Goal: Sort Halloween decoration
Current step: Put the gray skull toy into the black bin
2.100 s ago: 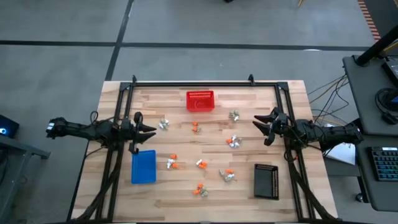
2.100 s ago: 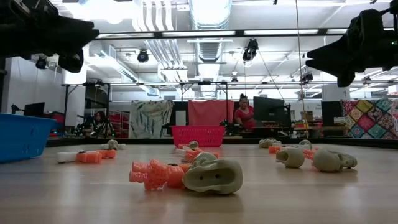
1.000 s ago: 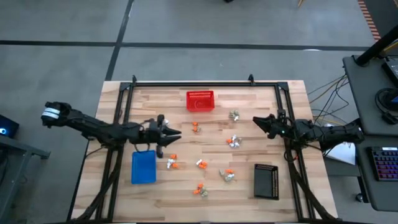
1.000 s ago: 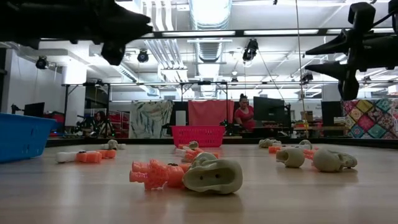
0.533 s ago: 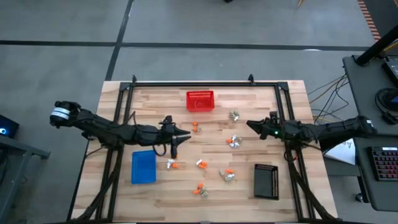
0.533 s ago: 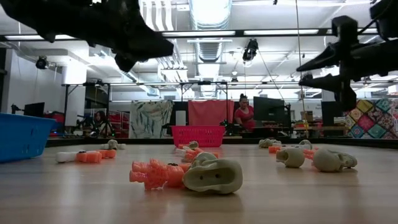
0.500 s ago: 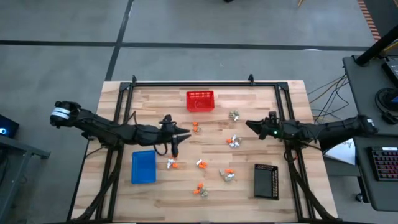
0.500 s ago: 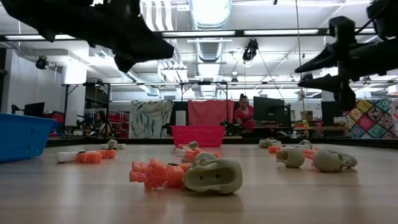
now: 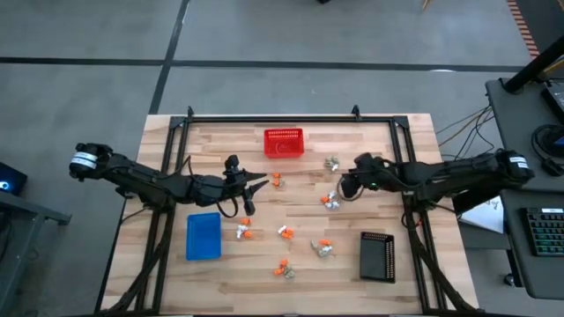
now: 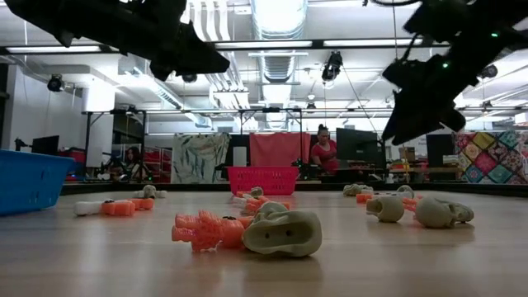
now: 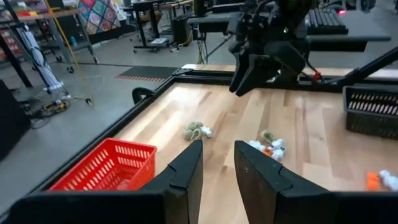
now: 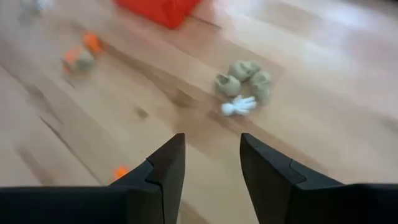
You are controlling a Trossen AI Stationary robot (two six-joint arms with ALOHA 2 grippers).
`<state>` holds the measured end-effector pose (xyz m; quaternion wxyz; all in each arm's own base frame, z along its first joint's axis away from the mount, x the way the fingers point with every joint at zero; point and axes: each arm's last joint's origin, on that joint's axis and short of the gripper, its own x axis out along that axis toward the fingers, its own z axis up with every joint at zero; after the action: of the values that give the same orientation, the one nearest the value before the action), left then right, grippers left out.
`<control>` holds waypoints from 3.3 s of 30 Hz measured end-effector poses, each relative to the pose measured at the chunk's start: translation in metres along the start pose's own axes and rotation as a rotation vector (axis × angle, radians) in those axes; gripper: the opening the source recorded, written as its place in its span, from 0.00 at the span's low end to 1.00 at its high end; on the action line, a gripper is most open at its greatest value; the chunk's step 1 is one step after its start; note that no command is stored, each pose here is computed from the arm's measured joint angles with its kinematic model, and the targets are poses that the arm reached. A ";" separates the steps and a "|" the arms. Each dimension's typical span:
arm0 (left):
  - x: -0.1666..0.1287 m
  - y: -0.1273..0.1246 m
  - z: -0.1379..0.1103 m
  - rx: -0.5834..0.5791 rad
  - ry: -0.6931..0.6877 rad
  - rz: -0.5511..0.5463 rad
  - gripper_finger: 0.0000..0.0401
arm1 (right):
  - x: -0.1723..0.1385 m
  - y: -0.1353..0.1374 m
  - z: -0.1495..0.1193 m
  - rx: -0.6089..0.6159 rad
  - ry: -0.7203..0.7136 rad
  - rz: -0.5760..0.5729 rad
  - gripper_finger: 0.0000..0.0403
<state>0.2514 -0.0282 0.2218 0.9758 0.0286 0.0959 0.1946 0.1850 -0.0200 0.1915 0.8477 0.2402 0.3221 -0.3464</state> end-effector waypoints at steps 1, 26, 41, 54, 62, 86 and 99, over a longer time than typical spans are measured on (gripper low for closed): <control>0.000 0.000 0.000 0.016 0.000 0.001 0.19 | 0.001 0.003 0.003 -0.049 0.013 -0.013 0.36; 0.000 0.000 0.005 0.218 -0.047 -0.018 0.19 | 0.032 0.036 0.027 -0.701 0.095 0.028 0.51; 0.001 -0.001 0.003 0.255 -0.041 -0.019 0.19 | 0.051 0.008 0.049 -0.620 0.121 0.015 0.49; 0.001 -0.001 0.003 0.274 -0.041 -0.018 0.19 | 0.092 -0.003 0.045 -0.712 0.201 -0.008 0.48; 0.001 0.000 0.003 0.282 -0.041 -0.016 0.19 | 0.101 -0.007 0.044 -0.725 0.208 -0.018 0.48; 0.001 0.000 0.004 0.293 -0.047 -0.015 0.19 | 0.118 -0.007 0.037 -0.745 0.239 -0.021 0.29; 0.001 0.000 0.004 0.293 -0.047 -0.015 0.19 | 0.118 -0.005 0.039 -0.743 0.212 0.001 0.08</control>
<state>0.2535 -0.0279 0.2254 0.9645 0.1745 0.1007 0.1705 0.2615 -0.0988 0.1324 0.8390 -0.0487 0.5116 -0.1789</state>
